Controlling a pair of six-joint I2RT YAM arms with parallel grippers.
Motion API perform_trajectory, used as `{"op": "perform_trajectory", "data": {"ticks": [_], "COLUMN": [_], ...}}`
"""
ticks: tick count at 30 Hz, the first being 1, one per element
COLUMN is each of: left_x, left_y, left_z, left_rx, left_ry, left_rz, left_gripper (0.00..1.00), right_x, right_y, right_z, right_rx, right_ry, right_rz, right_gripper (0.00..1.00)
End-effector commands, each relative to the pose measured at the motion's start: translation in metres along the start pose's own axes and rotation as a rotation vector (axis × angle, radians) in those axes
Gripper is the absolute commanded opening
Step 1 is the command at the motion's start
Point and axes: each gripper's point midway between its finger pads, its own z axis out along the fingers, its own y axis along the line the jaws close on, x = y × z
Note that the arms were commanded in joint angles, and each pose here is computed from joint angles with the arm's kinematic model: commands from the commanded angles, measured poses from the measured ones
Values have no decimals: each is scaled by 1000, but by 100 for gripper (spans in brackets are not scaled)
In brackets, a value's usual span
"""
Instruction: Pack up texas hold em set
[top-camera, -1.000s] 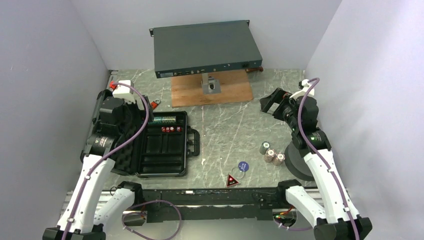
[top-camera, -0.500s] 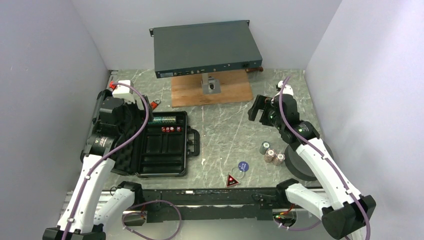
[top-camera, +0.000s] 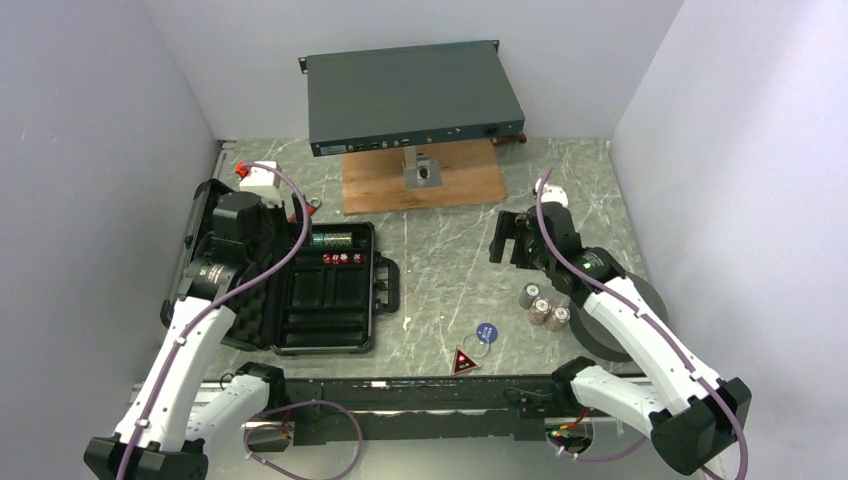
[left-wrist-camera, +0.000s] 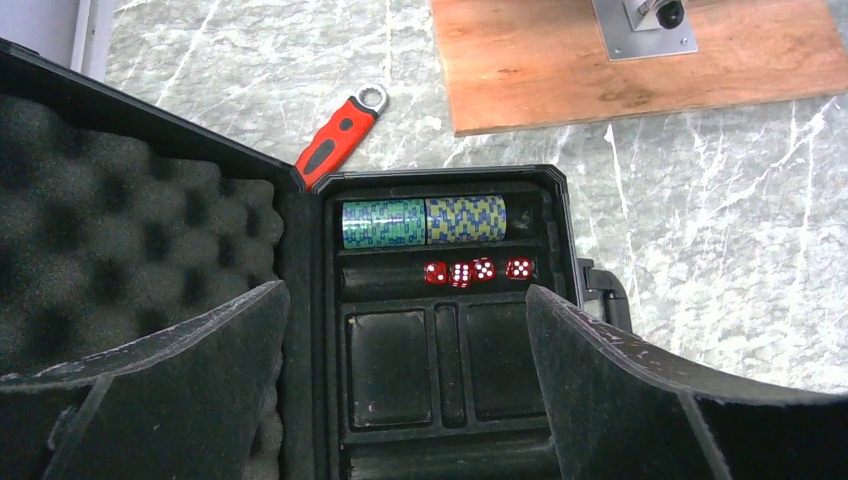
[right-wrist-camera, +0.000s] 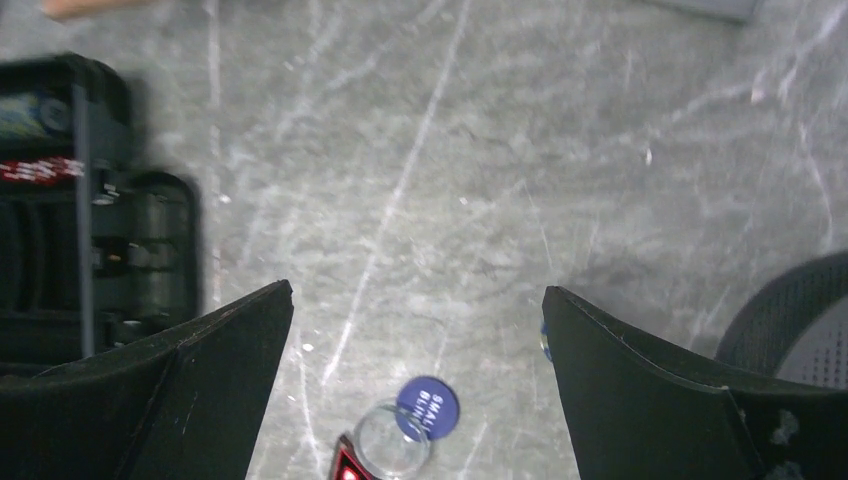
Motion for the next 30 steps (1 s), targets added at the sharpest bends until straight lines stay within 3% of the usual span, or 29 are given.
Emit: {"op": "perform_trajectory", "data": {"ticks": [1, 7, 19, 30], "left_x": [-16, -18, -18, -18], "left_y": [-2, 0, 1, 1], "left_z": [-4, -6, -7, -7], "left_rx": [1, -10, -19, -23], "left_ry": [-39, -52, -51, -51], "left_rz": [22, 23, 28, 29], "left_gripper": [95, 96, 96, 96], "right_x": [40, 70, 89, 96], "right_y": [-28, -58, -83, -93], "right_z": [11, 15, 29, 46], "right_rx": [145, 316, 396, 339], "right_ry": [106, 172, 158, 234], "right_rz": [36, 97, 118, 170], "right_gripper": [100, 100, 100, 80]}}
